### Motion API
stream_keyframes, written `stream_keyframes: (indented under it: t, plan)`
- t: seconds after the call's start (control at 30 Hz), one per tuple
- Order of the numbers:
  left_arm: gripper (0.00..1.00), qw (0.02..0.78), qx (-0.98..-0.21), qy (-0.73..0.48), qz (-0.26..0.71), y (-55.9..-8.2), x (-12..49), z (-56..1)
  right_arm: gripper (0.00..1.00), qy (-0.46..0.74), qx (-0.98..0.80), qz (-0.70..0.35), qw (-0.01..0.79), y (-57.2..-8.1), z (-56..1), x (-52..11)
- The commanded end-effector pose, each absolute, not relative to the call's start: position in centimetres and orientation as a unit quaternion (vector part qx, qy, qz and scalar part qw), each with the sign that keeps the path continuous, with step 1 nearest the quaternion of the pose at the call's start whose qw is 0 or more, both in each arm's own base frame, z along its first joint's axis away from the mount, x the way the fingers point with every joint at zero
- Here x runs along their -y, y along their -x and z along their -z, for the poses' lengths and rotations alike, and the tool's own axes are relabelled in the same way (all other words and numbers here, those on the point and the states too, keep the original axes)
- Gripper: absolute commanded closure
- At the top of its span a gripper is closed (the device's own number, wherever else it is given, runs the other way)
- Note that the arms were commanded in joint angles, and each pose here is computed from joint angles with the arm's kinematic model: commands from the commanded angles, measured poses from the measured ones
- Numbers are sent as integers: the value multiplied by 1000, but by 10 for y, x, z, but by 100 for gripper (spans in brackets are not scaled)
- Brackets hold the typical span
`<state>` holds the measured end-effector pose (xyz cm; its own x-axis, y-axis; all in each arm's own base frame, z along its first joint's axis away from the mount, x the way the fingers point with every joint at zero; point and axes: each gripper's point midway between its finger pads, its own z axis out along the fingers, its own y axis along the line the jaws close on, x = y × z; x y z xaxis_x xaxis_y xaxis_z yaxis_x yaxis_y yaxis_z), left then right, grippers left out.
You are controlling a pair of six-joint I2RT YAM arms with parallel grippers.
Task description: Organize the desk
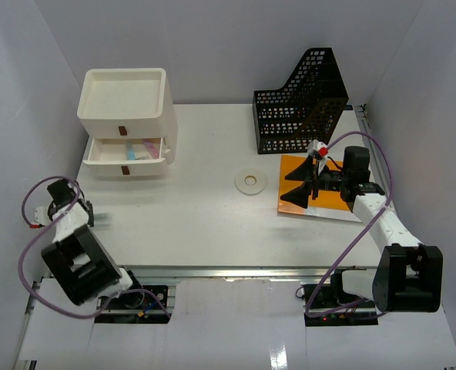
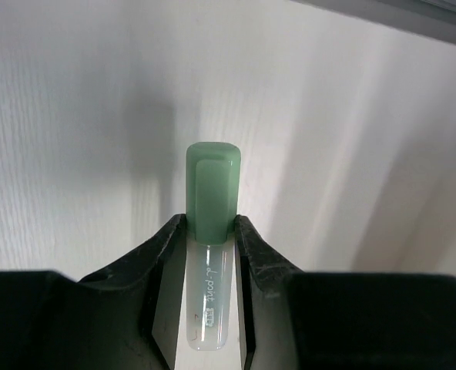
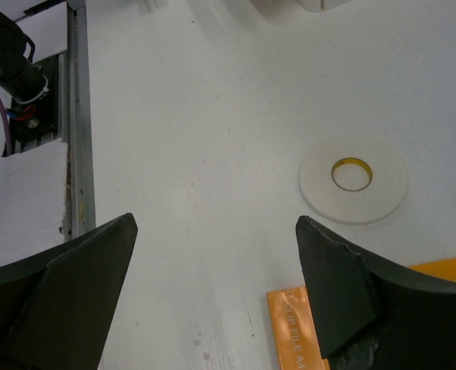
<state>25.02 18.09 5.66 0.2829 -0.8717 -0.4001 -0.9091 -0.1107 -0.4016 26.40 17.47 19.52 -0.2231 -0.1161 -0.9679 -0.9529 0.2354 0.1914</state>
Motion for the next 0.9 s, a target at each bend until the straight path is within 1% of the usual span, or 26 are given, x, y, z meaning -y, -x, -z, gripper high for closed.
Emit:
stream_keyframes:
  t: [0.0,0.1,0.17,0.3,0.37,0.4,0.47,0.67,0.73,0.77,0.8,0.87]
  plan:
    - [86,385,-608,690,76,-263,-148,-114,10,429,-620,-456,473,-262,-210,-175]
    - [88,384,-615,670,158,-272,-118,-127,10,430,-618,-457,473,-261,-211,-175]
    - [88,384,-624,652,197,-281,-103,-138,10,430,-618,-456,474,-261,-211,-175]
    - [88,378,-657,596,265,-321,-70,-173,10,431,-619,-453,476,-261,-211,-174]
    - [88,393,-665,569,283,-341,-59,-200,10,432,-619,-451,476,-262,-211,-174]
    - [88,385,-676,559,289,-352,-51,-202,10,432,-620,-450,477,-262,-210,-174]
    - [88,396,-674,547,299,-371,-49,-225,10,431,-622,-448,476,-263,-209,-173]
    - [88,388,-673,551,305,-410,-51,-235,10,433,-625,-443,475,-264,-206,-173]
    - [87,376,-677,557,301,-421,-53,-226,10,434,-625,-443,475,-265,-206,-173]
    - [83,369,-678,559,302,-426,-53,-222,10,434,-625,-442,475,-265,-206,-173]
    - [78,364,-679,560,304,-431,-53,-220,10,434,-625,-442,475,-265,-206,-173]
    - [58,360,-681,560,305,-438,-53,-218,10,434,-626,-440,476,-265,-205,-172]
